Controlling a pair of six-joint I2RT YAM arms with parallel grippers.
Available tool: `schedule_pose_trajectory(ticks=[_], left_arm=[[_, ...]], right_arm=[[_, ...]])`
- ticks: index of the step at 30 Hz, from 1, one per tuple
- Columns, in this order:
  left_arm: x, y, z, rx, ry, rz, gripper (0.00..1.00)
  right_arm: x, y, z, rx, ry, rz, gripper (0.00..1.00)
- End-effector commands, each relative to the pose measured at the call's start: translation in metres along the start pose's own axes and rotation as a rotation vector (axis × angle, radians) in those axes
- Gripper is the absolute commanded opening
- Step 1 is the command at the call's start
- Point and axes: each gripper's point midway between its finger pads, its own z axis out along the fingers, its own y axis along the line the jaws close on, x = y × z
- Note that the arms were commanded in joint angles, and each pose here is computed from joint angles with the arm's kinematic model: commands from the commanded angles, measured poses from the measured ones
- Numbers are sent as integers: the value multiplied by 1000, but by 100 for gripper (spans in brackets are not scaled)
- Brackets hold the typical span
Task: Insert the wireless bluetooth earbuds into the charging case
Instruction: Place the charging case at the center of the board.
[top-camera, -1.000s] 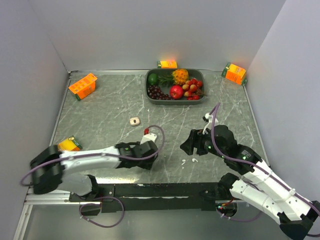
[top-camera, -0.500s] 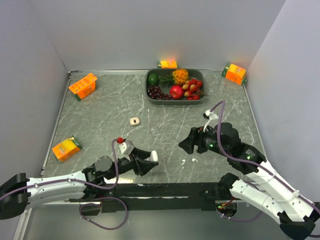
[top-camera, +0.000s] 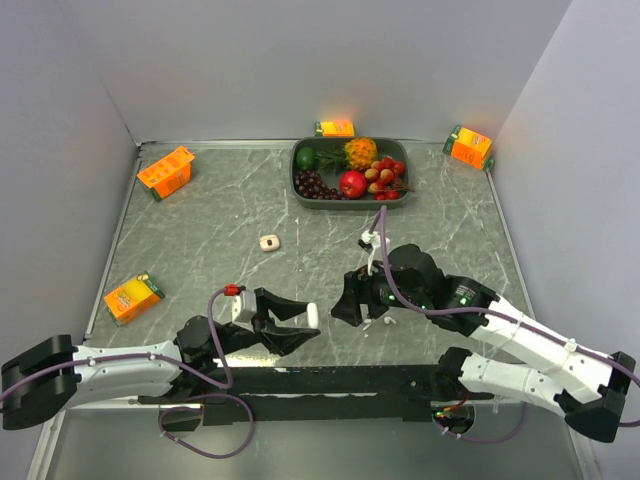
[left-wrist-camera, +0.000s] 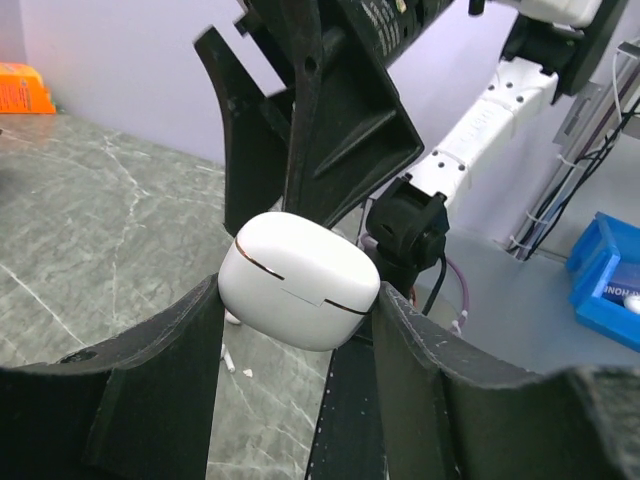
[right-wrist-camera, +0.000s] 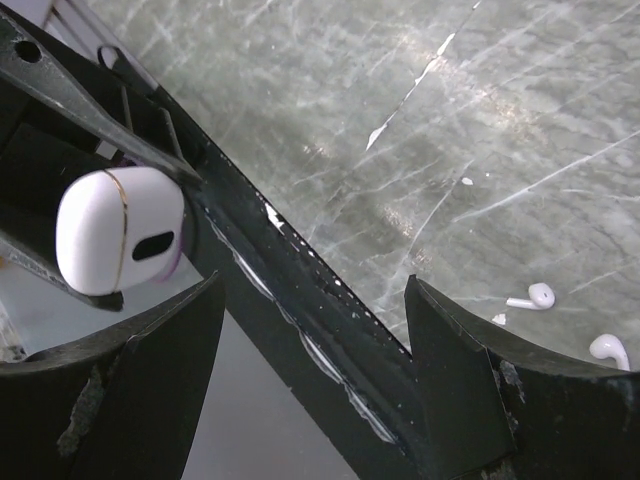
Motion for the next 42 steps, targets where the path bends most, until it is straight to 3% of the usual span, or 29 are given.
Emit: schedule_pose_trajectory(ticks=[1, 20, 27, 30, 31, 32, 34, 35, 36, 37, 39, 40, 42], left_arm=[[-32, -17, 9, 78, -105, 28, 1], [-23, -11, 9, 44, -39, 36, 1], [3, 24, 5, -144, 90, 24, 1], [21, 66, -5, -415, 192, -34, 1], [39, 88, -22, -577, 272, -59, 1], [28, 94, -17, -641, 269, -72, 1], [59, 111, -38, -812, 433, -113, 1], [39, 118, -27, -897, 402, -126, 1], [59, 128, -38, -993, 505, -133, 1], [46, 128, -19, -1045, 471, -216, 1], [79, 143, -54, -1256, 676, -229, 1], [74, 146, -37, -1288, 654, -294, 1], [101, 148, -49, -1382, 789, -305, 1]], right_arm=[[-35, 26, -11, -37, -98, -60, 80], [-49, 60, -4, -75, -90, -126, 80], [-62, 16, -26, 172, -188, -74, 84], [-64, -10, -45, 297, -241, -45, 86], [-61, -18, -49, 333, -241, -45, 86], [-64, -22, -56, 347, -270, -38, 87], [-63, -28, -62, 364, -285, -32, 87], [-62, -29, -66, 364, -295, -26, 87], [-63, -30, -67, 371, -304, -18, 87], [-63, -31, -68, 373, -306, -15, 87], [-63, -30, -70, 365, -315, -2, 87], [-64, -28, -71, 358, -320, 3, 87], [-65, -26, -72, 345, -327, 14, 87]])
